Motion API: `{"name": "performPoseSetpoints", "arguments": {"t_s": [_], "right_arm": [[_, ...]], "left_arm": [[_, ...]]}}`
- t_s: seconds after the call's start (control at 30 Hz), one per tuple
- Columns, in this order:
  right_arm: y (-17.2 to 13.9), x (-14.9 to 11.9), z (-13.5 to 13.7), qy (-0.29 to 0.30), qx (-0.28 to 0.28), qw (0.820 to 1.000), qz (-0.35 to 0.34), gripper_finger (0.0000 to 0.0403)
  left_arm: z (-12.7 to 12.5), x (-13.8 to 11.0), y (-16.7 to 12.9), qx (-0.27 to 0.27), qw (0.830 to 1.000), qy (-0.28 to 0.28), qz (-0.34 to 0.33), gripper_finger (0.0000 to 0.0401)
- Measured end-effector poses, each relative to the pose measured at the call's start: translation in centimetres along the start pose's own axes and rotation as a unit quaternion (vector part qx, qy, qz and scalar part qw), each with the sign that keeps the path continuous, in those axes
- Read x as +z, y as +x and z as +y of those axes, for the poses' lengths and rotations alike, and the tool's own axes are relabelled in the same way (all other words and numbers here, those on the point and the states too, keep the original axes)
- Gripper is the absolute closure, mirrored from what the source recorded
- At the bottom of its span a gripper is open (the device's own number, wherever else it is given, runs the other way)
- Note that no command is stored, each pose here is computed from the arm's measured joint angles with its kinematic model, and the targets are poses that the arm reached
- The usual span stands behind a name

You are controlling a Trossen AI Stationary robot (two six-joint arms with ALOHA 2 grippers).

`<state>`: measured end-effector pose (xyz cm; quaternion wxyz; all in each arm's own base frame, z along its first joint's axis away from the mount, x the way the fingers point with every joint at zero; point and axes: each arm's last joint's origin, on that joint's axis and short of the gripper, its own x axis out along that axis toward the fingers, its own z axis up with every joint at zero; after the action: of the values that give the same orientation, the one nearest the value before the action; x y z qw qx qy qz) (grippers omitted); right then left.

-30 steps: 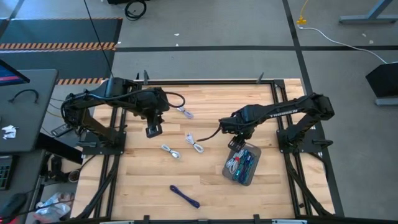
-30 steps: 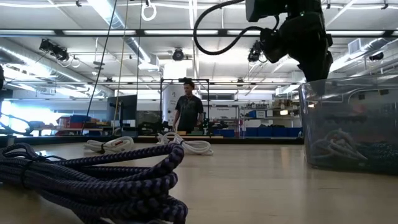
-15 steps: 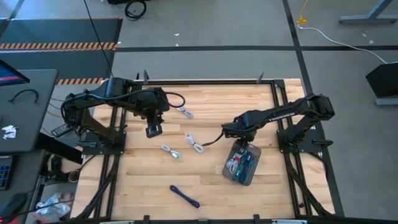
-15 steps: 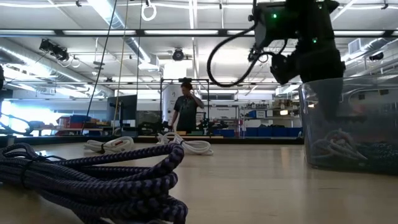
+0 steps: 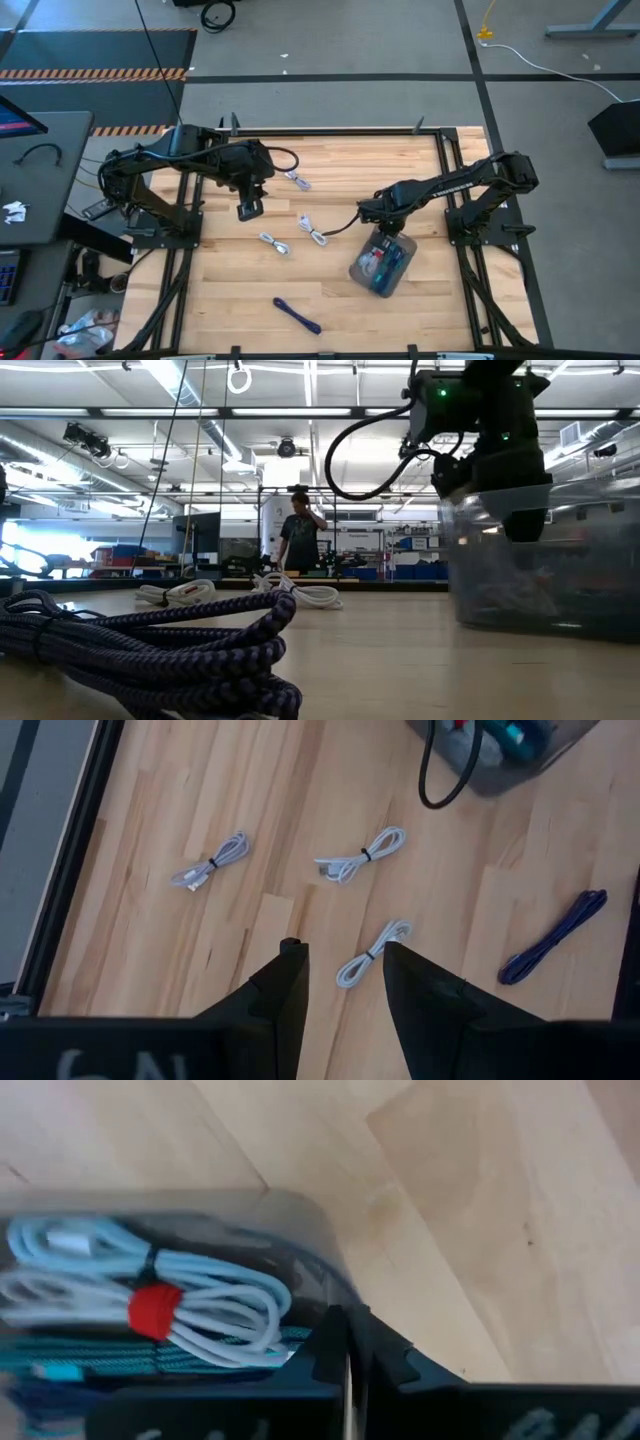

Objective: Pick and place USB-C Cables
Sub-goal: Move the gray bin to the top right of the table

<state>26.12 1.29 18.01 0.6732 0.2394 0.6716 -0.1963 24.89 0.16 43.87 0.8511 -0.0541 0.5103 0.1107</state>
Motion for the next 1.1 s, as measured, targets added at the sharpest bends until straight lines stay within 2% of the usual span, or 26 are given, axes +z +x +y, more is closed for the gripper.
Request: {"name": "performPoseSetpoints", "arguments": {"t_s": [0.23, 0.47, 0.73, 0.9, 1.1], "right_arm": [[-0.1, 0.9, -1.1, -0.026, -0.025, 0.999, -0.021, 0.0397], [-0.3, 2.9, -3.9, -0.064, -0.063, 0.995, -0.050, 0.0399], [-0.8, 6.5, -7.1, -0.099, -0.050, 0.983, -0.146, 0.0401], [-1.4, 8.3, -8.5, -0.120, -0.018, 0.970, -0.209, 0.0402], [-1.6, 8.9, -9.8, -0.124, 0.003, 0.967, -0.220, 0.0402]], "left_arm": [[0.0, 0.0, 0.0, 0.000, 1.000, -0.004, 0.000, 0.0264], [0.0, 0.0, 0.0, 0.000, 1.000, -0.016, 0.000, 0.0264], [0.0, 0.1, 0.0, -0.001, 1.000, -0.024, -0.006, 0.0264], [0.0, 0.1, 0.0, -0.002, 0.999, -0.039, -0.006, 0.0264], [0.0, 0.1, 0.0, -0.002, 0.998, -0.057, -0.006, 0.0264]]}}
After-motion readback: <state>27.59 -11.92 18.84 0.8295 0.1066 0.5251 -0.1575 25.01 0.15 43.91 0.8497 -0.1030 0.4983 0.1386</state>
